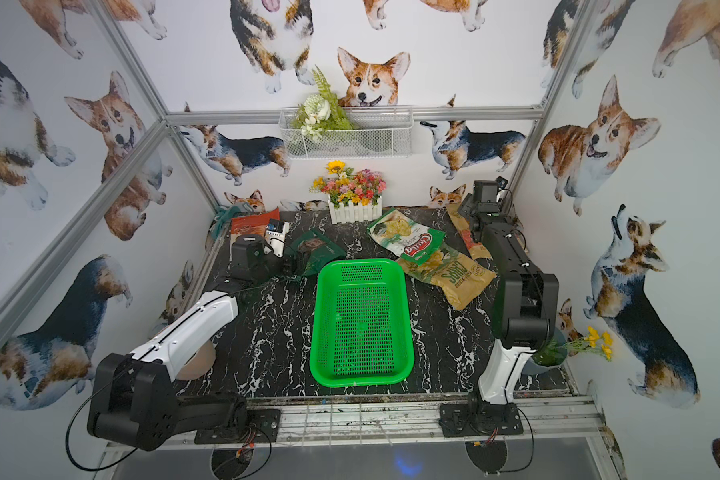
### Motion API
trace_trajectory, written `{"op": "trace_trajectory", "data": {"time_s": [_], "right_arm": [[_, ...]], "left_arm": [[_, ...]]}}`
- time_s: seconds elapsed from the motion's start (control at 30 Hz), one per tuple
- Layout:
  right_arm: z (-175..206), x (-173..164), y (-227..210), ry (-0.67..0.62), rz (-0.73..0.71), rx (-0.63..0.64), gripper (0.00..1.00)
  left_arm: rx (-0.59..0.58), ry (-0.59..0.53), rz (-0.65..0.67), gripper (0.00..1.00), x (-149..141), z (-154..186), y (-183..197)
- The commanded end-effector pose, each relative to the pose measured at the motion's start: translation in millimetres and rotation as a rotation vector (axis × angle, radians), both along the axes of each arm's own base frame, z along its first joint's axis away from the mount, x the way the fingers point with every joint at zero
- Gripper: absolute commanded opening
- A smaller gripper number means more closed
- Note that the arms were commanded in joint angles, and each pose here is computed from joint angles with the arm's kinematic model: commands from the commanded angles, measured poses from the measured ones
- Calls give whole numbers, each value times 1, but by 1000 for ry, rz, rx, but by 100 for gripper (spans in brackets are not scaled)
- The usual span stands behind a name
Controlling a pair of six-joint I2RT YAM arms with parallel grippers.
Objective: Put the potato chips into the basket
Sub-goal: Pick up the potato chip from the center of the board.
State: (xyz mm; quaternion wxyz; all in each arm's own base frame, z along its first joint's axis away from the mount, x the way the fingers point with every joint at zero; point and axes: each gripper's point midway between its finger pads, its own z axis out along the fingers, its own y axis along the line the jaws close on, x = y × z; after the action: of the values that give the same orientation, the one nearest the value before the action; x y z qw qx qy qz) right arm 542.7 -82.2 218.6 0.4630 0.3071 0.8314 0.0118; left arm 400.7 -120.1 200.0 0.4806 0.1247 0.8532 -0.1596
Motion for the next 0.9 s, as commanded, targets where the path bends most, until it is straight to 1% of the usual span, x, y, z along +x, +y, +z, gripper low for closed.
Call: {"op": "trace_trajectory", "data": {"time_s": [0.0,0.07,0.1,0.17,0.27,0.33,0.47,0.6,0.67,0.73,0.8,0.87], "right_arm": [[-37,-7,15,124,33,105,66],[-51,0,34,145,125,173,55],[-57,3,46,154,173,211,53],[-70,2,62,187,214,236,57],[-93,-3,73,253,220,218,61],[-109,-9,80,287,226,236,62],[-134,-11,96,303,250,339,62],[-151,-9,113,324,267,418,58],[-151,-6,124,315,292,442,53],[-144,-3,131,291,311,442,46],[-135,1,135,264,330,435,26],[-130,2,136,250,339,438,15]], "left_arm": [[-3,131,-146,90,-24,-25,-17],[-4,154,-179,88,-27,-30,-21],[-9,165,-189,88,-28,-34,-23],[-13,177,-192,87,-27,-39,-24],[-8,199,-185,87,-23,-43,-23],[6,199,-182,86,-20,-45,-22],[5,184,-171,86,-19,-44,-20],[8,171,-159,86,-17,-42,-19],[19,162,-144,86,-16,-41,-16],[30,146,-127,86,-16,-39,-13],[35,130,-119,86,-16,-36,-11],[37,113,-115,86,-16,-34,-10]]}}
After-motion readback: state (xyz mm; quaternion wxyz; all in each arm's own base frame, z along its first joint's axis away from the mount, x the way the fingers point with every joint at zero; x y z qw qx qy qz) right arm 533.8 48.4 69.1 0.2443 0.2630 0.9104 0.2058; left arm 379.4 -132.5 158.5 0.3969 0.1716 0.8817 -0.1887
